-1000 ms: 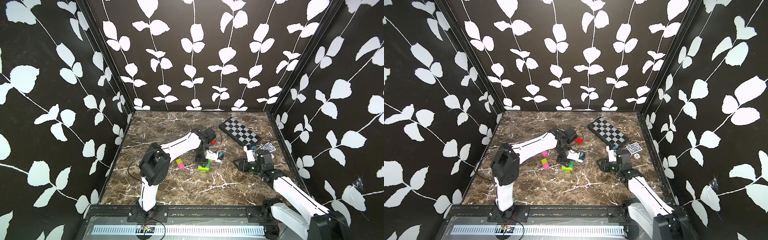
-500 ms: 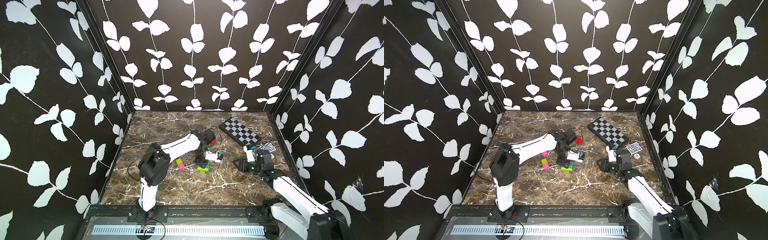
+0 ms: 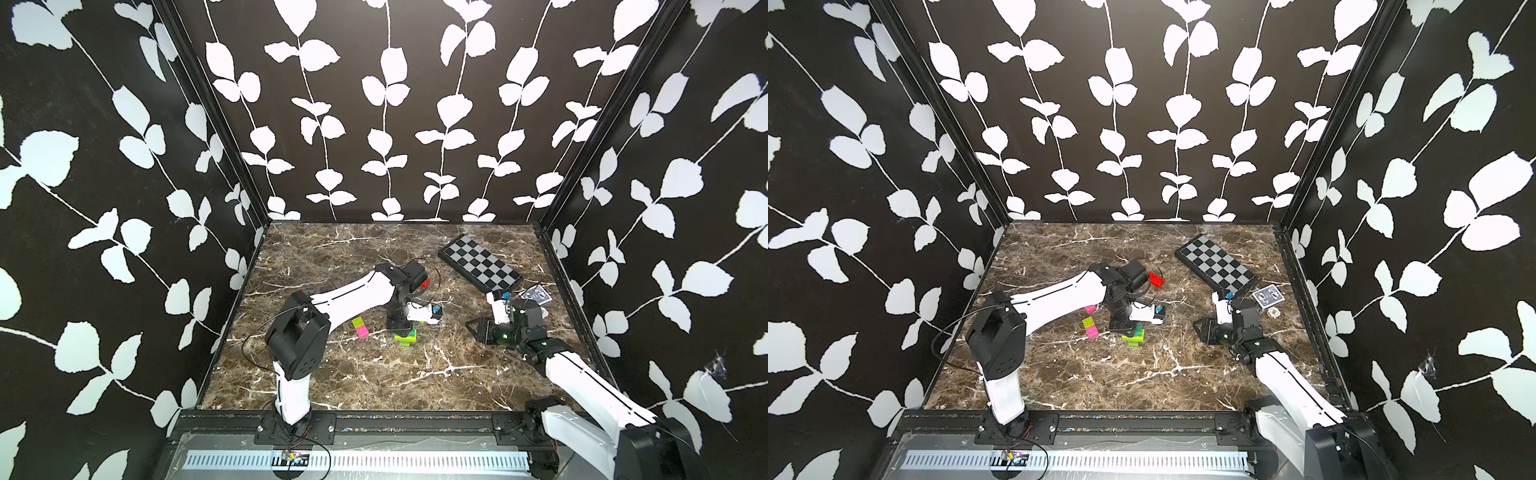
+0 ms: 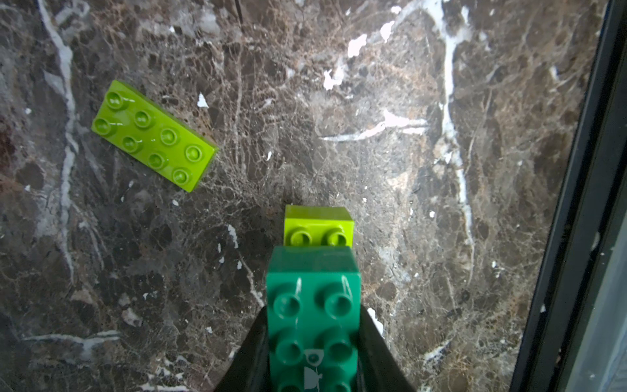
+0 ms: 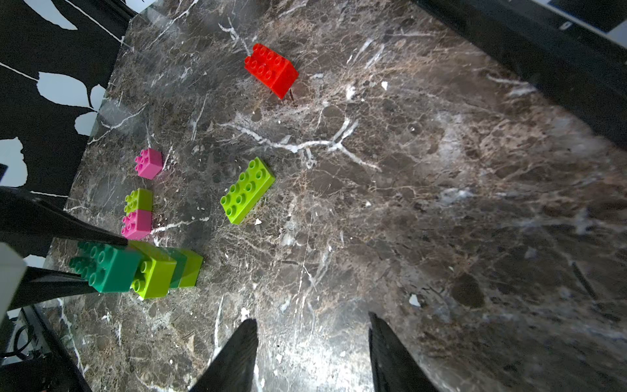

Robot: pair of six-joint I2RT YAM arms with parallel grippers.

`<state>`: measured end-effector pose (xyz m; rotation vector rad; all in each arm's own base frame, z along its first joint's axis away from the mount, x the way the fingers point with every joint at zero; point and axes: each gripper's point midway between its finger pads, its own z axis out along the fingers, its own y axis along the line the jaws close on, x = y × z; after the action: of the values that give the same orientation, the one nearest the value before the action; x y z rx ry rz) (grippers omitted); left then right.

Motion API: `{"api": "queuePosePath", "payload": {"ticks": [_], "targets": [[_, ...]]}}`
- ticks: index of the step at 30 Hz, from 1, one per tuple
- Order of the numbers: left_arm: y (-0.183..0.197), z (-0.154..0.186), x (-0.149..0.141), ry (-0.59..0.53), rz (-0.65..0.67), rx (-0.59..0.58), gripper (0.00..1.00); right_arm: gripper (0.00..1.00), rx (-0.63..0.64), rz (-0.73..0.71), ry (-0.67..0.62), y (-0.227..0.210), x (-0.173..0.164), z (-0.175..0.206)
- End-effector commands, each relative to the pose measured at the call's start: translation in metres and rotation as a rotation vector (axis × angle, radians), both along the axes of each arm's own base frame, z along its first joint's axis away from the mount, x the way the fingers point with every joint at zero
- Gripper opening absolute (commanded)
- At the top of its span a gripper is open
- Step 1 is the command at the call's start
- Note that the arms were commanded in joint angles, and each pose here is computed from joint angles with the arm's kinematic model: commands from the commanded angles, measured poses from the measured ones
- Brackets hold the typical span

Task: Assemble a carrot with lego
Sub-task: Assemble the lego brick with the lego brick.

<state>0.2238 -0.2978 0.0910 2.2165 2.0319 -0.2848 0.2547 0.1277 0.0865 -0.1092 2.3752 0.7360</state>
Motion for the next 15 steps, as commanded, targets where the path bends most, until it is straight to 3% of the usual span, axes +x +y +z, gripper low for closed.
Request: {"api": "queuePosePath", "payload": {"ticks": [1,15], "targets": [[-0.001,0.013,-0.005,-0.012,0.019,-0.041,0.20,0.53,0.008,0.000,-0.034,0.003,0.007,0.008],[-0.006,-0.004,-0.008,0.014,-0.016,-0.028,0.20,0.53,0.017,-0.005,-0.034,0.003,0.006,0.009]]}}
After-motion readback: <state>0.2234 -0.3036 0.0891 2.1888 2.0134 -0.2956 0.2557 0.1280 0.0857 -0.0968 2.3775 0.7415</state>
